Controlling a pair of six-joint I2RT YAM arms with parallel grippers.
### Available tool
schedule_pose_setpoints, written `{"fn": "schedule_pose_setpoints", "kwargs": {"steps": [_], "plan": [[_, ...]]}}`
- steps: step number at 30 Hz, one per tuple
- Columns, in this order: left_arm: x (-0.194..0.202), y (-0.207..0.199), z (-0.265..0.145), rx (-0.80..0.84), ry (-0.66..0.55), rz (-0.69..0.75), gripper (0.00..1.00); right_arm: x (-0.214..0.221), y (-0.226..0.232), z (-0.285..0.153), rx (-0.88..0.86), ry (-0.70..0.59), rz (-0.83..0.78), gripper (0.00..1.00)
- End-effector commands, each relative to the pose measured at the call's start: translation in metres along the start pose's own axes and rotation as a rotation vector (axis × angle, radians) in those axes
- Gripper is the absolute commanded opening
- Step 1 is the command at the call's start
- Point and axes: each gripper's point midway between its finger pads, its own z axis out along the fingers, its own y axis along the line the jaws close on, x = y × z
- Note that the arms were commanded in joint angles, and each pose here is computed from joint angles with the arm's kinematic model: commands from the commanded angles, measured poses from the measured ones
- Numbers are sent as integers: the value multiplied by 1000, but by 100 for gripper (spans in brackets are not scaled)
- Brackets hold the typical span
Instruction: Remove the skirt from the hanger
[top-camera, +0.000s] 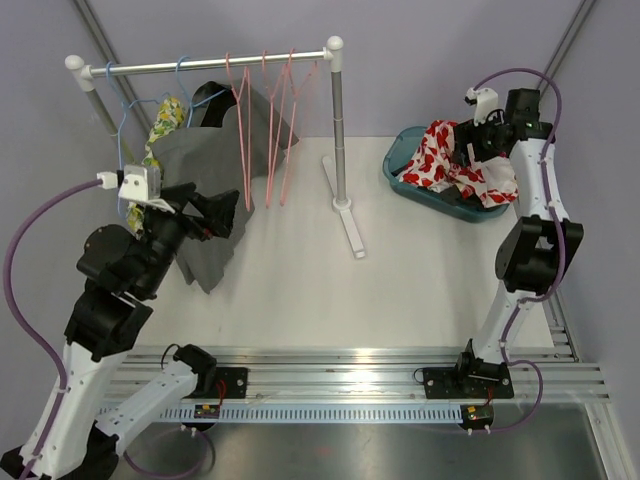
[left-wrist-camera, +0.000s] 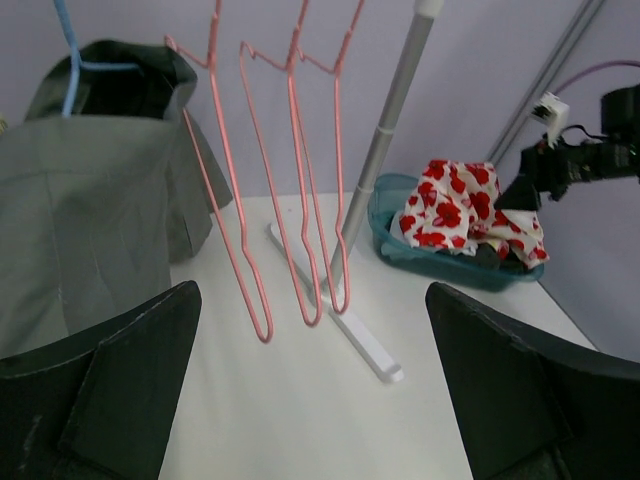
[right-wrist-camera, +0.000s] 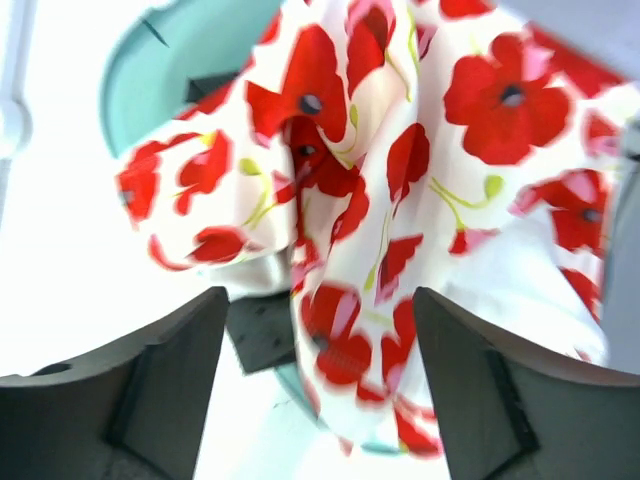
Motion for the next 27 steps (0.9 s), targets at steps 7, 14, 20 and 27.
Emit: {"fn": "schedule_pose_setpoints", "kwargs": {"steps": [7, 14, 20, 27], "plan": [[-59, 28, 64, -203, -6, 36, 99, 1, 87, -95, -185, -68, -10, 95], [-71, 71, 112, -198, 15, -52, 97, 26, 209, -165, -697, -201, 47, 100], [-69, 138, 139, -184, -11, -127, 83, 51, 233, -174, -746, -219, 84, 100], [-54, 160, 165, -145, 6, -34, 66, 73, 239, -164, -753, -204, 94, 99]]}}
